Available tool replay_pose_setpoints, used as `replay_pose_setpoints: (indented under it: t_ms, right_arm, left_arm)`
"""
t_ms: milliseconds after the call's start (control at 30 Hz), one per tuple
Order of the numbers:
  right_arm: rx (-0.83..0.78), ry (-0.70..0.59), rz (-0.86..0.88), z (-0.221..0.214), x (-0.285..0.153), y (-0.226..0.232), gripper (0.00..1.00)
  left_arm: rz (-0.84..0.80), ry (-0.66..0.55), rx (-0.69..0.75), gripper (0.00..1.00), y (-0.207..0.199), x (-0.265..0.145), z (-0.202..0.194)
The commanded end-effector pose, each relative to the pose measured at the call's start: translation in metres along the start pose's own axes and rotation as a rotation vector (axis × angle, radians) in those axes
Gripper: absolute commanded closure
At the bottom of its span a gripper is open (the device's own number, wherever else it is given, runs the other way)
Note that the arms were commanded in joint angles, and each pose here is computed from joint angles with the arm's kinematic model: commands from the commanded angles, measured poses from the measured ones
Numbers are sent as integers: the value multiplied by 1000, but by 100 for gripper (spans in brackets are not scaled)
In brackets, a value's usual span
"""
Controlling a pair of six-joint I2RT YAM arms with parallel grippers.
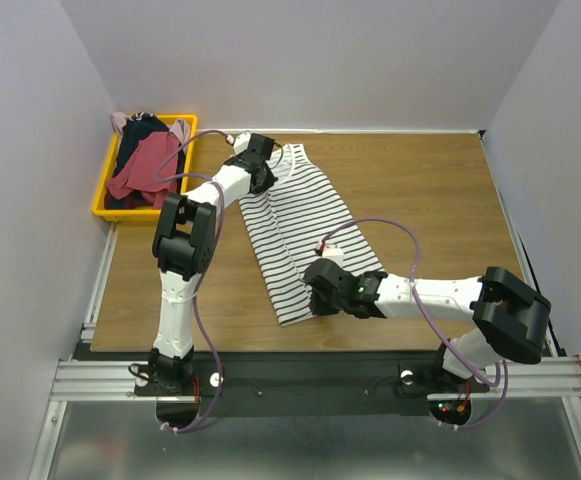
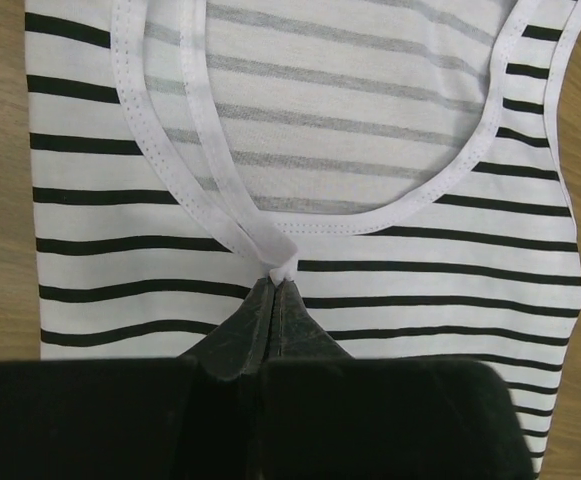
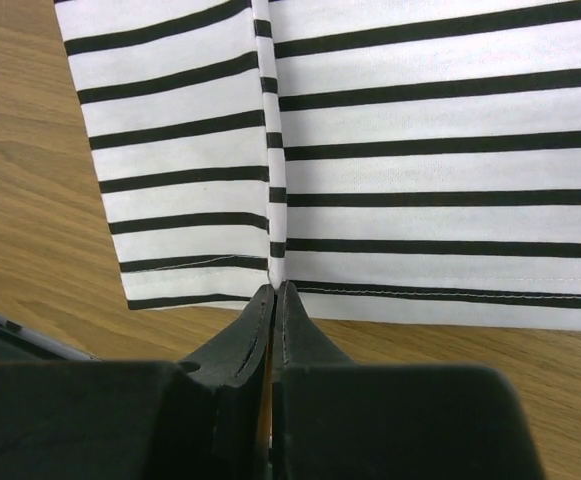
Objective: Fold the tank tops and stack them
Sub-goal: Fold the tank top
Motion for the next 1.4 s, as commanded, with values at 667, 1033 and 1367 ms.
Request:
replay_pose_setpoints:
  t_ms: [667, 1033, 1367]
  right_arm:
    - [-154, -68, -140, 34, 25, -5, 51]
    - [-178, 13, 46, 0, 47, 78, 55]
    - [-93, -100, 182, 33, 38, 137, 40]
  left_arm:
    - [-95, -5, -5, 66, -21, -20, 8]
    - [-113, -26, 2, 67, -16, -21, 27]
    - [-169, -45, 40, 63, -15, -40, 66]
Point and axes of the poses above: each gripper's point midway between its finger pads, its own x axis out along the fingers, its own y axis along the line the jaws close on, z = x × y, the point moved 2 cm from there along -x, back along the fingers, and after that the axes turned 10 degrees about -x, right-handed, at the moved point
